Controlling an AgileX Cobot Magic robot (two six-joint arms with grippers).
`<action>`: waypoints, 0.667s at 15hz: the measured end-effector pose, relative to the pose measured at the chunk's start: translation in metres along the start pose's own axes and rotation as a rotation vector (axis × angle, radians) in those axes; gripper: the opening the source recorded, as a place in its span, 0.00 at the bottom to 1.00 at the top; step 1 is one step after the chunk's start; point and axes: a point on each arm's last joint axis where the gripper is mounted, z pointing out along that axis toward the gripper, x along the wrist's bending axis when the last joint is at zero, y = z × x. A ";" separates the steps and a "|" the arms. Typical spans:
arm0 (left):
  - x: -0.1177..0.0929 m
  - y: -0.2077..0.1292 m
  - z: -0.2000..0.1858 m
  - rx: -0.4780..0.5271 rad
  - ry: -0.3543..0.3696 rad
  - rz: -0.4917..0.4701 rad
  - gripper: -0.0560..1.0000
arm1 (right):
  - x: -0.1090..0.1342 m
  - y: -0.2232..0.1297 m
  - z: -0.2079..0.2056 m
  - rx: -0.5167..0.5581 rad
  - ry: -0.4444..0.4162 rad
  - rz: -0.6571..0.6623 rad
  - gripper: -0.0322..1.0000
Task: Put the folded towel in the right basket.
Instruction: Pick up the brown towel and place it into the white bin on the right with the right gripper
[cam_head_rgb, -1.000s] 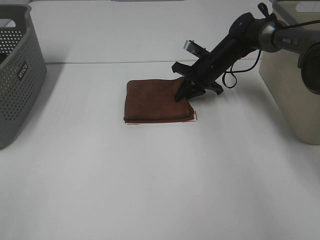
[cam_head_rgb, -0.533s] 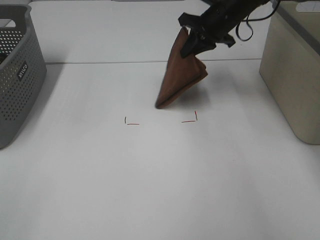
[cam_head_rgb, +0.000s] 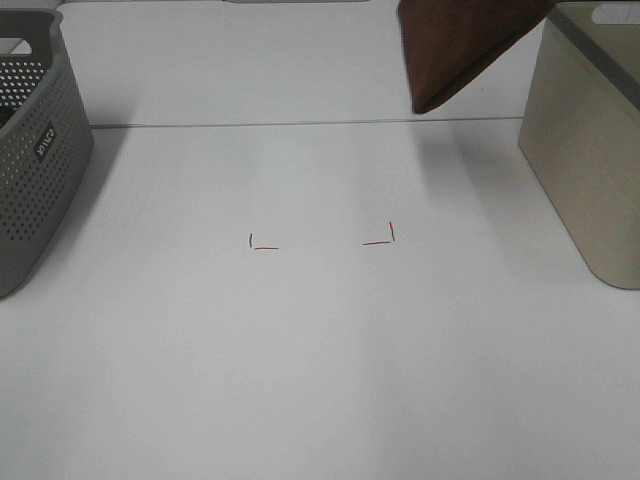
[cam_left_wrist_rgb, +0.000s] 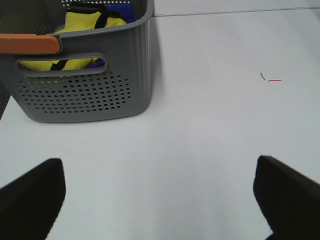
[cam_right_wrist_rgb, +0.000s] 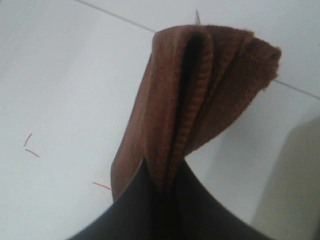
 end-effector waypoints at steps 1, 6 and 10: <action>0.000 0.000 0.000 0.000 0.000 0.000 0.97 | -0.001 0.001 -0.012 -0.019 -0.020 0.000 0.09; 0.000 0.000 0.000 0.000 0.000 0.000 0.97 | -0.090 -0.024 -0.087 -0.109 -0.231 0.212 0.09; 0.000 0.000 0.000 0.000 0.000 0.000 0.97 | -0.141 -0.057 -0.094 -0.059 -0.311 0.357 0.09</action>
